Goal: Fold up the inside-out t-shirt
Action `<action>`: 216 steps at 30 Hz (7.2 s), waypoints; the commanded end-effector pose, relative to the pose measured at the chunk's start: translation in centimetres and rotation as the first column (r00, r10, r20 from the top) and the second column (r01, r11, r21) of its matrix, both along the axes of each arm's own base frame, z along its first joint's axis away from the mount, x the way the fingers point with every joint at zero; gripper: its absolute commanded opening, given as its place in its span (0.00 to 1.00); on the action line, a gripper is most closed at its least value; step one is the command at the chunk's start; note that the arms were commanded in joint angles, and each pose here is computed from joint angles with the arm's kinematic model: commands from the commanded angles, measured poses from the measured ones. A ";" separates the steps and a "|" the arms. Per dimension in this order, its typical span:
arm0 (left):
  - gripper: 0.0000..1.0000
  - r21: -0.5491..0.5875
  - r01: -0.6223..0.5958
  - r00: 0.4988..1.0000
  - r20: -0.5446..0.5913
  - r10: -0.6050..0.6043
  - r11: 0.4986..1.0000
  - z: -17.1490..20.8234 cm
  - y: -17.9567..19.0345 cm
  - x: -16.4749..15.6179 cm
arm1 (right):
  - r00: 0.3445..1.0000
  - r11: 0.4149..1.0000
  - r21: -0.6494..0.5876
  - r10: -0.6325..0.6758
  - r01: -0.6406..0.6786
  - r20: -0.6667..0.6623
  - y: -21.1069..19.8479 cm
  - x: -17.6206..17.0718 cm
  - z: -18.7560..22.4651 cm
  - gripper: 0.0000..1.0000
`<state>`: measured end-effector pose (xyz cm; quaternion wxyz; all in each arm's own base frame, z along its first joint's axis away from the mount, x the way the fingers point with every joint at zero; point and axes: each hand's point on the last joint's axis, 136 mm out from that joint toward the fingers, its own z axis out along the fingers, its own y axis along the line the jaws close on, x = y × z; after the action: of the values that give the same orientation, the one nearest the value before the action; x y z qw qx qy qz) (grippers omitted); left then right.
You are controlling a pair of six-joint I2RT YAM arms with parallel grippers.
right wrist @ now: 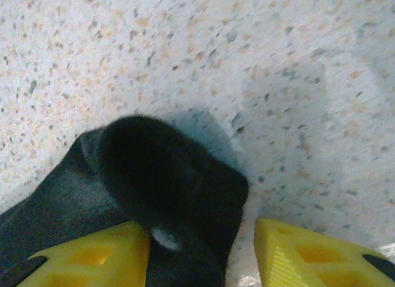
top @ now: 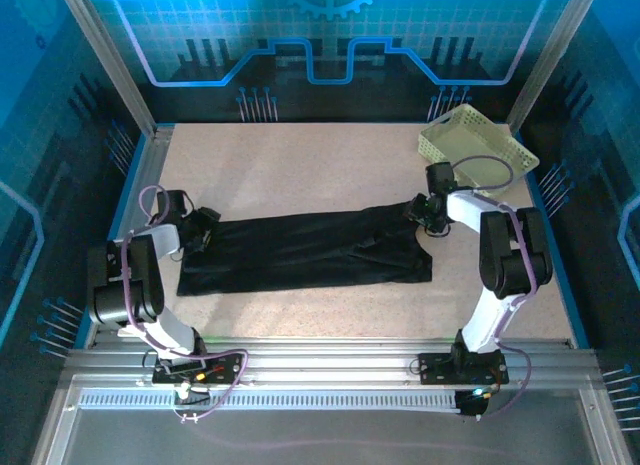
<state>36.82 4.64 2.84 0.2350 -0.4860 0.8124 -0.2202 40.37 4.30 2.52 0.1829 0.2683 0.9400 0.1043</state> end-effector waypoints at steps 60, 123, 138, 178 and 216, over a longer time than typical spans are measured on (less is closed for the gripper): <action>0.70 -0.019 0.088 0.994 -0.060 -0.089 0.996 -0.3 -3.1 -5.7 | 0.975 0.974 0.066 0.219 -0.216 -0.046 6.3 -7.1 0.2 0.51; 0.75 0.142 0.269 0.962 -0.088 -0.259 0.953 1.9 -5.5 -4.9 | 0.795 0.711 -0.375 0.587 -0.596 -0.152 14.6 -16.0 3.6 0.02; 0.76 0.161 0.210 0.976 -0.084 -0.199 0.964 1.9 -4.0 -5.0 | 0.775 0.726 -0.292 0.625 -0.622 -0.098 17.4 -20.7 3.9 0.00; 0.76 0.176 0.197 0.980 -0.071 -0.187 0.964 2.9 -3.2 -4.0 | 0.829 0.781 -0.294 0.472 -0.551 -0.299 8.7 -18.0 2.8 0.48; 0.77 0.085 0.183 0.982 -0.059 -0.179 0.979 2.1 -3.1 -1.4 | 0.932 0.929 -0.085 0.356 -0.361 -0.069 5.9 -4.1 3.2 0.62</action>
<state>35.23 2.03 3.57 0.2046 -0.4189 0.8636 -0.1920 36.94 11.40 3.67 0.1318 0.1040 0.9807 0.0999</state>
